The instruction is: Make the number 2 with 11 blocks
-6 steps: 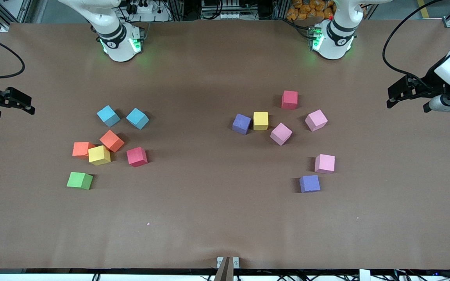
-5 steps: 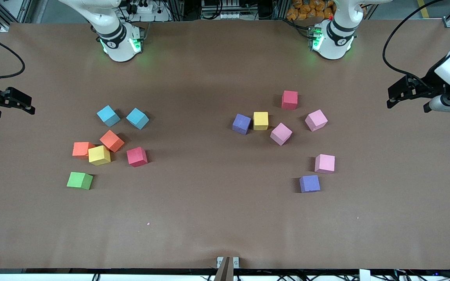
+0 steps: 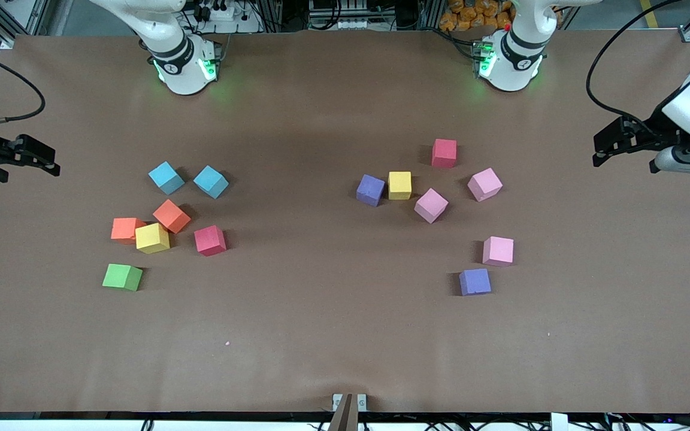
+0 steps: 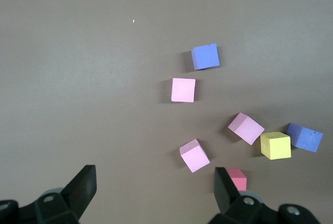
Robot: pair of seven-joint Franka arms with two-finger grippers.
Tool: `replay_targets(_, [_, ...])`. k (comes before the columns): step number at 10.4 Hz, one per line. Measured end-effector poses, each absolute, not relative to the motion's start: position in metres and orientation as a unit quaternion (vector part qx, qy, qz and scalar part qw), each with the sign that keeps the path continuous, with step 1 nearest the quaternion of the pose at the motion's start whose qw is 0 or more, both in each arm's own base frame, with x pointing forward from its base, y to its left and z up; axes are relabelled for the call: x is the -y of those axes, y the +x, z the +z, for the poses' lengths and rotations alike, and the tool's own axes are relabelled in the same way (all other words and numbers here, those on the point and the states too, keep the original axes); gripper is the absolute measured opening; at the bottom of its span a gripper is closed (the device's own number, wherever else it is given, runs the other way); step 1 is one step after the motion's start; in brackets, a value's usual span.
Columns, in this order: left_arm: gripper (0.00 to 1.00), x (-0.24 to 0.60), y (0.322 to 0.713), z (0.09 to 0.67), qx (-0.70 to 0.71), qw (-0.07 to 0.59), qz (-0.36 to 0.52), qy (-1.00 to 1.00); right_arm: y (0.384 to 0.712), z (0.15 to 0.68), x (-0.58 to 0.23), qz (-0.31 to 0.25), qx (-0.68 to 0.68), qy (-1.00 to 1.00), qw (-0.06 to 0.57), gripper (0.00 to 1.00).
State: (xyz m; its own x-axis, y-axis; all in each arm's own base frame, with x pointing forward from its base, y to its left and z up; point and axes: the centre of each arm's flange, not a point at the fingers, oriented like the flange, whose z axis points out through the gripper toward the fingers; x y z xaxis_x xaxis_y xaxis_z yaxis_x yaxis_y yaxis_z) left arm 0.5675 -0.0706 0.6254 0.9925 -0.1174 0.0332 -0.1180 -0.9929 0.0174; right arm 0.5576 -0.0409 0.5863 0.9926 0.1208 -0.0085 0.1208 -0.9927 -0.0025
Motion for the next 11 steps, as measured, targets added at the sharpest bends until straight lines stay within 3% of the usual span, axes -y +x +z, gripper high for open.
replay_targets(5, [1.0,0.122,0.595,0.513,0.035,0.035,-0.029,0.998,0.557,0.585,0.05,0.005,0.051,-0.999,0.001,1.0])
replay_targets(11, [1.0,0.245,0.531,0.402,-0.116,0.024,-0.057,0.991,0.558,0.585,0.051,0.004,0.051,-0.999,0.001,1.0])
